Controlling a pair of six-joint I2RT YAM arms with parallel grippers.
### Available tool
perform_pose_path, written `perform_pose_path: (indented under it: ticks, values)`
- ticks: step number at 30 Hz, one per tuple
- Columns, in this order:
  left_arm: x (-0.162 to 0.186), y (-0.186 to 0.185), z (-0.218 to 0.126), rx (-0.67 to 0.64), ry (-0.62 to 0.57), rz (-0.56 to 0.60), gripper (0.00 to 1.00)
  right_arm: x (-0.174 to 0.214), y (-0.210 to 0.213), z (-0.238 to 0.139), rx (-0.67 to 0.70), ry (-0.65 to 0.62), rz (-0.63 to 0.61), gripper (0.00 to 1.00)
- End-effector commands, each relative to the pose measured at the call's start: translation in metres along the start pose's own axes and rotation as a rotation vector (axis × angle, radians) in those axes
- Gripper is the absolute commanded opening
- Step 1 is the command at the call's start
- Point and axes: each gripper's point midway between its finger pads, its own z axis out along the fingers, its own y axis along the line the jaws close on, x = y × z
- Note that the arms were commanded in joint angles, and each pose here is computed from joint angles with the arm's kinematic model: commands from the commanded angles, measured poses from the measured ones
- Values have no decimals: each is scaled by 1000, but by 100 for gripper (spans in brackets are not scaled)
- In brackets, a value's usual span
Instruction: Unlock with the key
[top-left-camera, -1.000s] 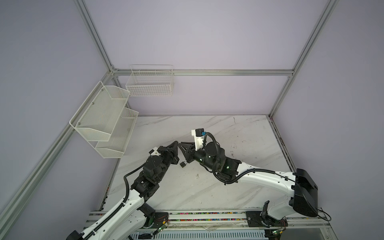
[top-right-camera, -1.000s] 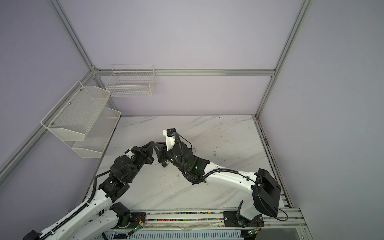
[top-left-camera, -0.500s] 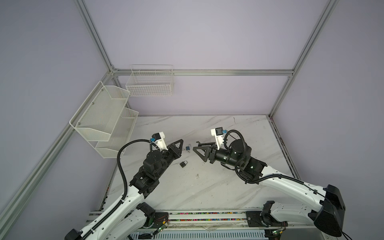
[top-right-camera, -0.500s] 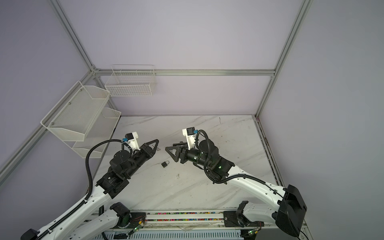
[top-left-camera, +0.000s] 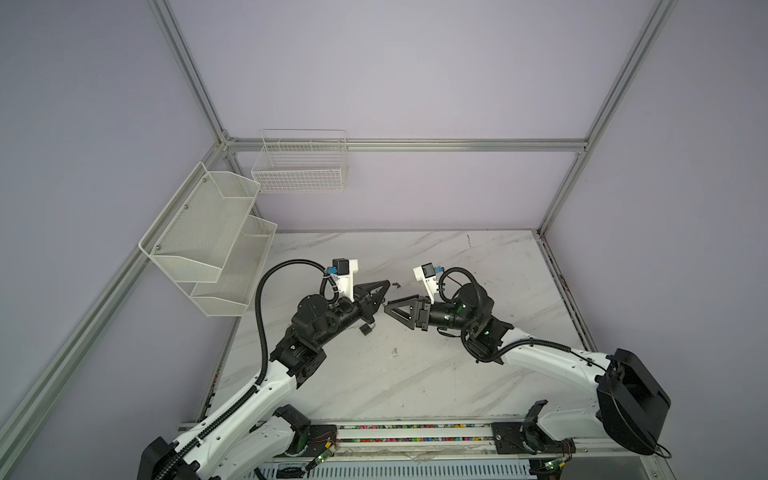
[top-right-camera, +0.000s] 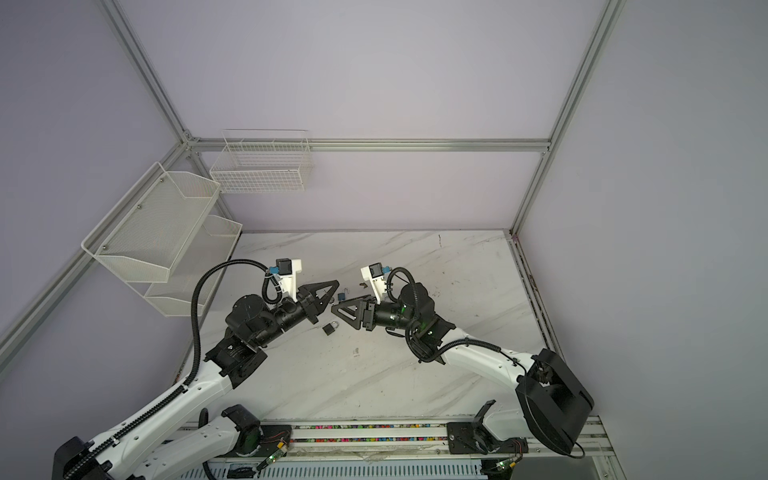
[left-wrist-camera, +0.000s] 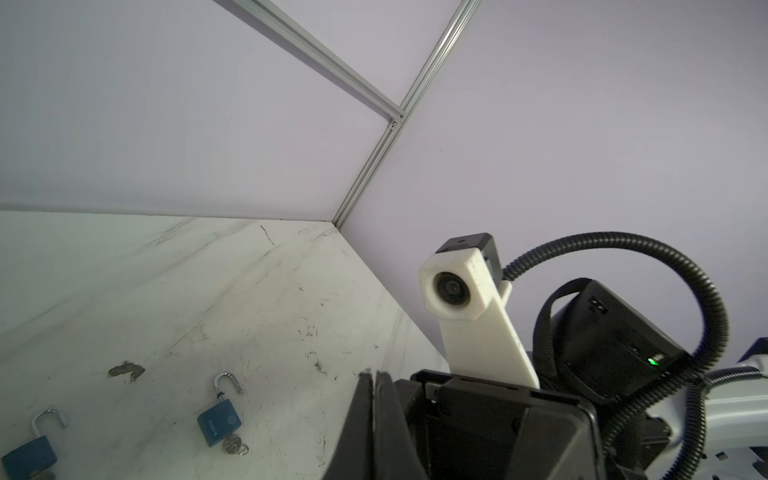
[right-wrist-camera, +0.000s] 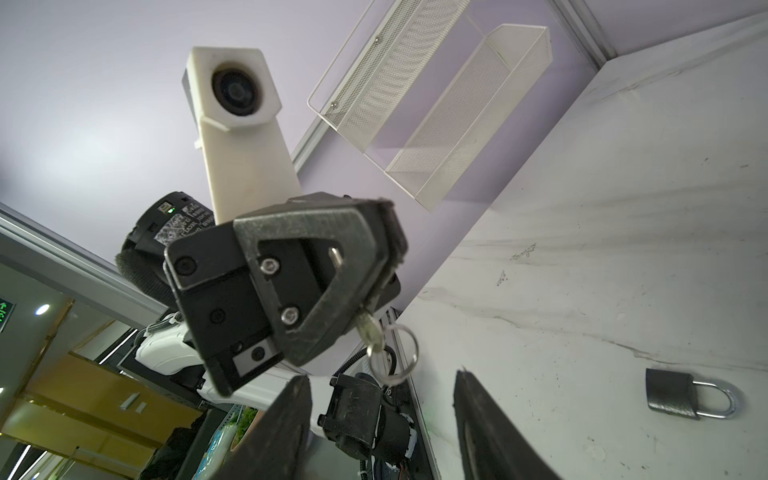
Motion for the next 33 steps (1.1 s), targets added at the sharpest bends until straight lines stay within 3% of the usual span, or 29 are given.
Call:
perform_pose_path:
  ticks: [1, 10, 18, 33]
  values:
    - [-56, -53, -7, 163, -138, 84, 0, -16, 36, -3, -146, -46, -63, 54]
    - [-57, -61, -8, 208, -134, 76, 0, -27, 37, 3, -166, -86, -58, 42]
    - [-54, -64, -7, 227, -118, 81, 0, -32, 46, -1, -204, -118, -56, 36]
    - [-58, -62, -8, 211, -137, 80, 0, -28, 44, 0, -214, -106, -35, 19]
